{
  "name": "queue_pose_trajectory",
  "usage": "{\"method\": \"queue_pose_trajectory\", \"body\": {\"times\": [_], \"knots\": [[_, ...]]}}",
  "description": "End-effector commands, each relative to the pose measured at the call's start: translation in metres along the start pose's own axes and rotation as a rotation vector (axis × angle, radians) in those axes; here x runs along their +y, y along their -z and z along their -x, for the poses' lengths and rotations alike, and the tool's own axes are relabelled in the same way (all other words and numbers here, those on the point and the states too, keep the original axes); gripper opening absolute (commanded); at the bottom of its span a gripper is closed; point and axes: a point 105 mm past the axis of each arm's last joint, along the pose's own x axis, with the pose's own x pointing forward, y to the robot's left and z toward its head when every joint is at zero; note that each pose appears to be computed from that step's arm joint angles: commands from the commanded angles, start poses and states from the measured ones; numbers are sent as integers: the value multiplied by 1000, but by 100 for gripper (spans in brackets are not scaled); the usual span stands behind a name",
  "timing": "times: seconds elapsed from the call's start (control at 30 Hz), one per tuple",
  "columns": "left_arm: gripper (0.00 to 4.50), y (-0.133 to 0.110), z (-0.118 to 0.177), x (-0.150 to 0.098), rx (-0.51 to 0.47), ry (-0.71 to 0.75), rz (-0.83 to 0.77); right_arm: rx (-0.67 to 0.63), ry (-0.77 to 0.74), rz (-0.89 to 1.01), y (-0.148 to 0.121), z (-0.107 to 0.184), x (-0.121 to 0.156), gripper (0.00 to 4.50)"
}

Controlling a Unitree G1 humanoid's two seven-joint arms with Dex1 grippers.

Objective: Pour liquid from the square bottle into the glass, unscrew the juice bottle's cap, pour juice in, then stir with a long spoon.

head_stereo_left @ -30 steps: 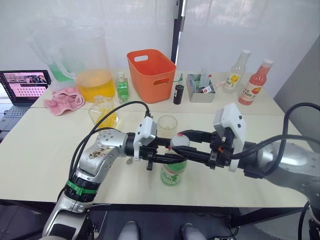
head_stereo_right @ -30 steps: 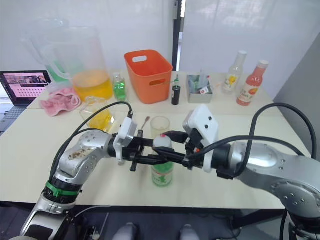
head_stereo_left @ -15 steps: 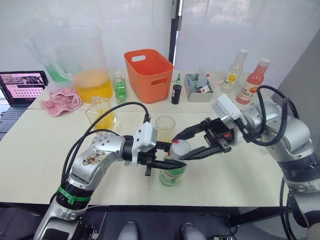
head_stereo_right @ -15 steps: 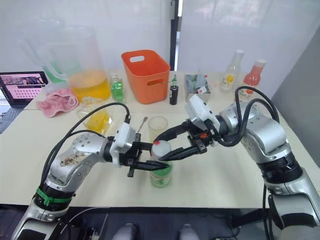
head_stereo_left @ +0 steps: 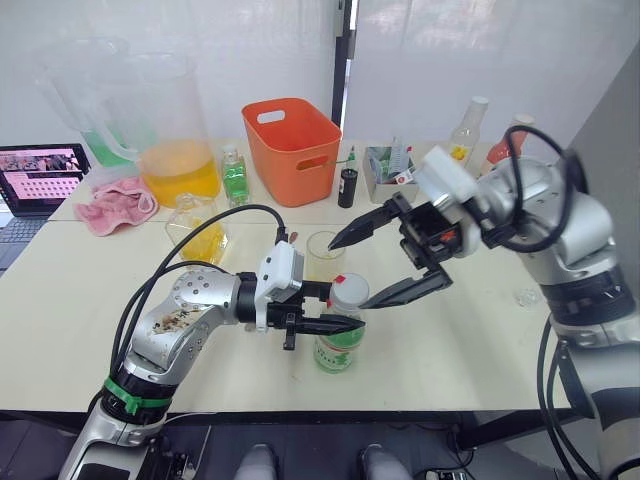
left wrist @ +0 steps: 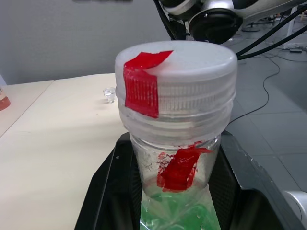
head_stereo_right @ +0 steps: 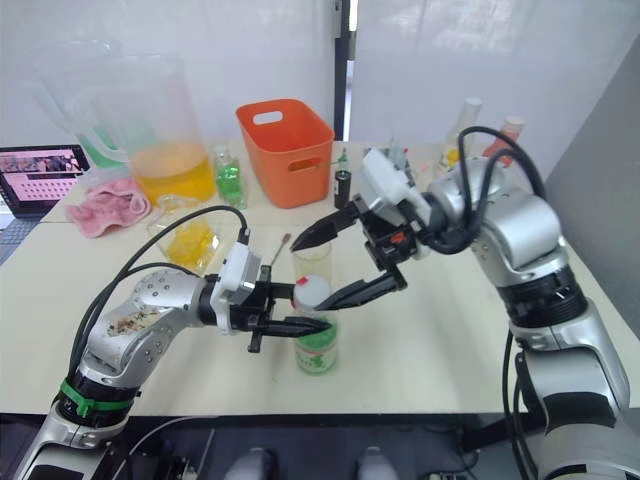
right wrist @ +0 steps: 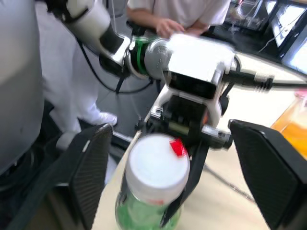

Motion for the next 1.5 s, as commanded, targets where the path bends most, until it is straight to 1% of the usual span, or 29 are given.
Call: {"method": "queue_pose_trajectory", "body": {"times": [0.03, 0.07, 0.17, 0.33, 0.43, 0.53, 0.67, 0.97, 1.07, 1.27, 1.33, 1.37, 1.4, 1.5], "knots": [[133, 8, -3, -3, 16, 21, 34, -54, 116, -37, -10, 9, 9, 409], [133, 8, -3, -3, 13, 20, 36, -61, 147, -57, -10, 10, 12, 409], [133, 9, -6, 3, 1, 6, 64, -97, 378, -169, -1, 7, 17, 409], [133, 8, -10, 14, -34, -35, 96, -74, 665, -264, 18, 3, 24, 409], [133, 8, -13, 16, -40, -24, 97, -105, 779, -290, 18, 3, 31, 409], [133, 9, -17, 20, -42, -19, 89, -106, 817, -300, 15, -1, 35, 409], [133, 10, -24, 26, -53, -18, 67, -61, 860, -321, 17, -3, 38, 409], [133, 13, -29, 22, -55, 17, 71, -19, 907, -378, 20, -2, 37, 409], [133, 13, -29, 21, -55, 18, 73, -27, 914, -404, 21, -2, 36, 325], [133, 12, -28, 21, -54, 12, 71, -48, 908, -426, 20, -4, 37, 122], [133, 12, -28, 21, -50, 2, 67, -38, 888, -443, 23, -6, 38, 60], [133, 12, -27, 21, -49, -4, 65, -33, 880, -451, 26, -7, 38, 22], [133, 12, -27, 21, -48, -9, 63, -29, 874, -456, 27, -7, 38, 4], [133, 12, -25, 21, -45, -26, 62, -31, 849, -458, 29, -8, 36, 4]]}}
